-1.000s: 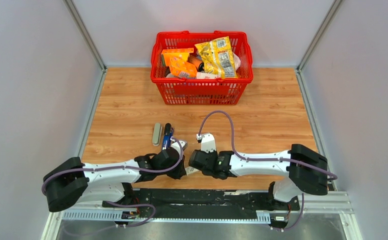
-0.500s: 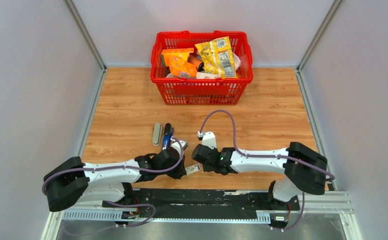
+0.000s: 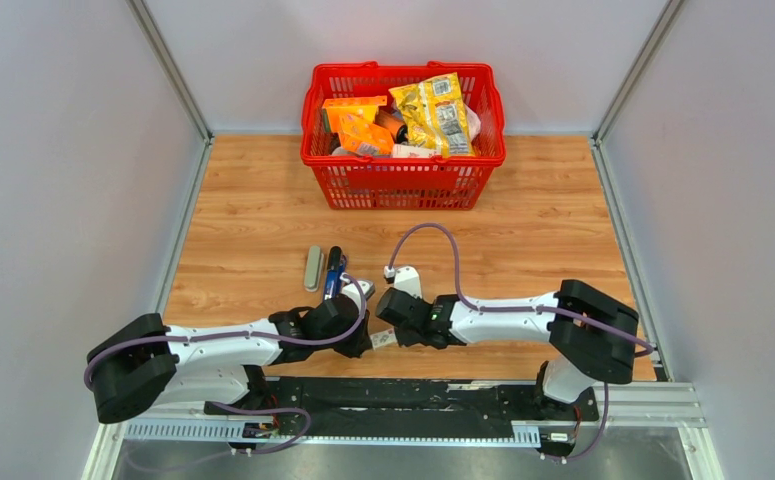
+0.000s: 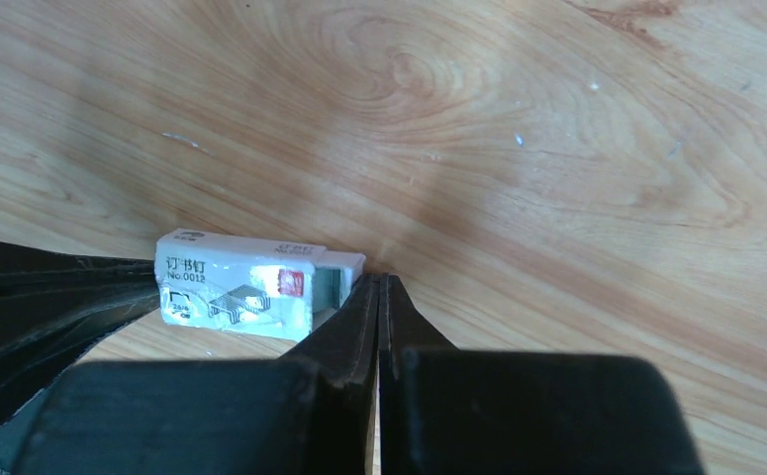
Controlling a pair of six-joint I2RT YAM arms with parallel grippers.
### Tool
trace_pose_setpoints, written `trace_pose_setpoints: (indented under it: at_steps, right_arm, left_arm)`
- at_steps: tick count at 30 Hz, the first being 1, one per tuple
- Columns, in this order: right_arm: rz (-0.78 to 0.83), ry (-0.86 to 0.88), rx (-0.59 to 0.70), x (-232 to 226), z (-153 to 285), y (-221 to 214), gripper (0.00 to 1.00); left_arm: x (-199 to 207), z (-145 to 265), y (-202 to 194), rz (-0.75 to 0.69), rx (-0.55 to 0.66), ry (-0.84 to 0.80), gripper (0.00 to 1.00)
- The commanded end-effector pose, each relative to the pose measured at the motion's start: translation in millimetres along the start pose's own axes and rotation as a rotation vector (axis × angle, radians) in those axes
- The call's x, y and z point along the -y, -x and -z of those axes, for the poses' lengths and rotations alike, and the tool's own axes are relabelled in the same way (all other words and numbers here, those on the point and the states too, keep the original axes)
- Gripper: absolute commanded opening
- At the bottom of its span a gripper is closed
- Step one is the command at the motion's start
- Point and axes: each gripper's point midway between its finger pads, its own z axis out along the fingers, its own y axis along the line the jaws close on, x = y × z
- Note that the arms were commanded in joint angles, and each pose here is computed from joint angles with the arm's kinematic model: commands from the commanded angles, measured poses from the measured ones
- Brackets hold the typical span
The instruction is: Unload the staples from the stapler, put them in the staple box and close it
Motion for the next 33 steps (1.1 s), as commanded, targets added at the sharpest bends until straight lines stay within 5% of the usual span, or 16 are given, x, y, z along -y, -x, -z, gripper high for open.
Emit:
trace_pose_setpoints:
  at_steps: [1, 20, 33]
  right_arm:
    - [-0.006, 0.071, 0.014, -21, -1, 11, 0.00]
    - [-0.051, 0.195, -0.011, -60, 5, 10, 0.00]
    - [-0.057, 0.063, 0.043, -17, 13, 16, 0.01]
  left_arm:
    - [-6, 1, -2, -0.012, -0.009, 0.037, 0.00]
    - [-5, -3, -3, -0.011, -0.018, 0.033, 0.00]
    - [-4, 3, 8, -0.034, 0.006, 0.047, 0.00]
